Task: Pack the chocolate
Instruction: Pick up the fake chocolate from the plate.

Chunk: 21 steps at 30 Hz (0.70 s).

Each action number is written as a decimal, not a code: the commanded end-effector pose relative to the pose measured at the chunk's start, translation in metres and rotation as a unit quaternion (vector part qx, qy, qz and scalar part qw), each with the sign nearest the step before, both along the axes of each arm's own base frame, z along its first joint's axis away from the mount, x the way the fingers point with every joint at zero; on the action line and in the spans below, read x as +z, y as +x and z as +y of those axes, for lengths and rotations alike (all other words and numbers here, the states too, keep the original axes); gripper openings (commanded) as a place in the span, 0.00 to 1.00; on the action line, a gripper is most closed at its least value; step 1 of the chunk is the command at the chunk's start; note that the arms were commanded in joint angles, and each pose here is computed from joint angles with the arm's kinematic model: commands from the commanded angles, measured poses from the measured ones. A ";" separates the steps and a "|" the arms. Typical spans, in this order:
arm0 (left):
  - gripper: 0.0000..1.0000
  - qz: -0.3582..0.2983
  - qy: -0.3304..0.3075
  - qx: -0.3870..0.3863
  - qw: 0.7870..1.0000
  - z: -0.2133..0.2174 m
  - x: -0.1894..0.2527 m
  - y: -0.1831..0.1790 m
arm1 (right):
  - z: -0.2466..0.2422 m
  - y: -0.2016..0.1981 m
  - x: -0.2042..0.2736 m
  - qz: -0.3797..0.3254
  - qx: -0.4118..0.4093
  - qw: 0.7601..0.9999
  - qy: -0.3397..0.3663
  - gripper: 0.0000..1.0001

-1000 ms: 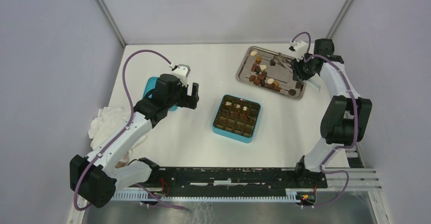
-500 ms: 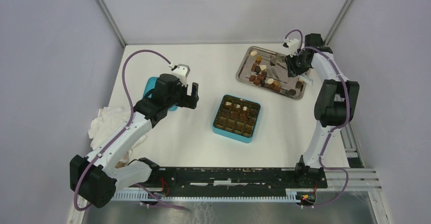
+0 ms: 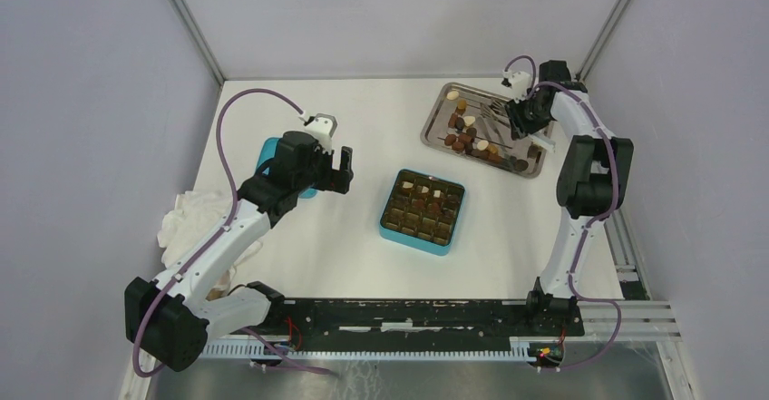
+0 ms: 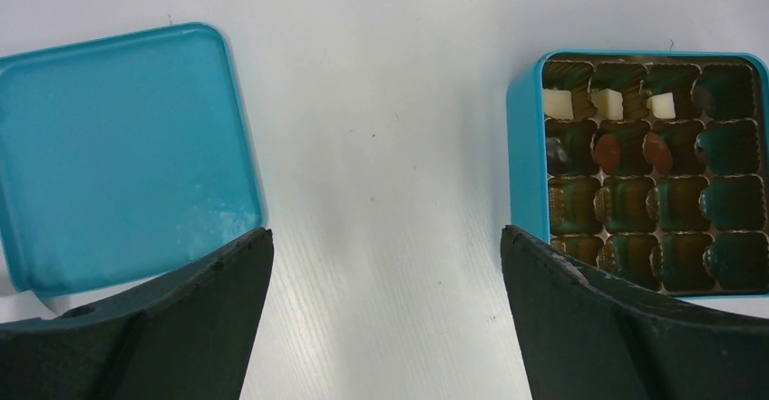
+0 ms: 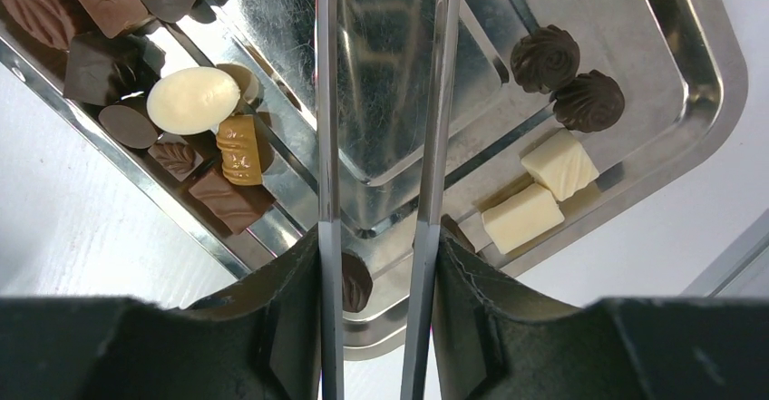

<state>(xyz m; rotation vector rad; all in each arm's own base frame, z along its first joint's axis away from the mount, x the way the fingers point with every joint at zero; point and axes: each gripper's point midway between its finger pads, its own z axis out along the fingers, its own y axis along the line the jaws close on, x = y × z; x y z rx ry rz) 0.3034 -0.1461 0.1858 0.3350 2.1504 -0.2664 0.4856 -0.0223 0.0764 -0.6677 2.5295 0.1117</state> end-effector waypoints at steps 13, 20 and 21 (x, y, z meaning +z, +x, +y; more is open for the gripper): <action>1.00 -0.009 0.012 -0.019 1.000 0.000 0.001 0.003 | -0.004 0.022 0.005 -0.015 -0.011 1.000 -0.014 0.41; 1.00 -0.007 0.011 -0.020 1.000 0.000 0.000 0.003 | -0.004 0.021 0.012 -0.023 -0.009 1.000 -0.016 0.19; 1.00 -0.007 0.011 -0.021 1.000 0.000 0.000 0.003 | -0.004 0.020 0.014 -0.025 -0.009 1.000 -0.016 0.15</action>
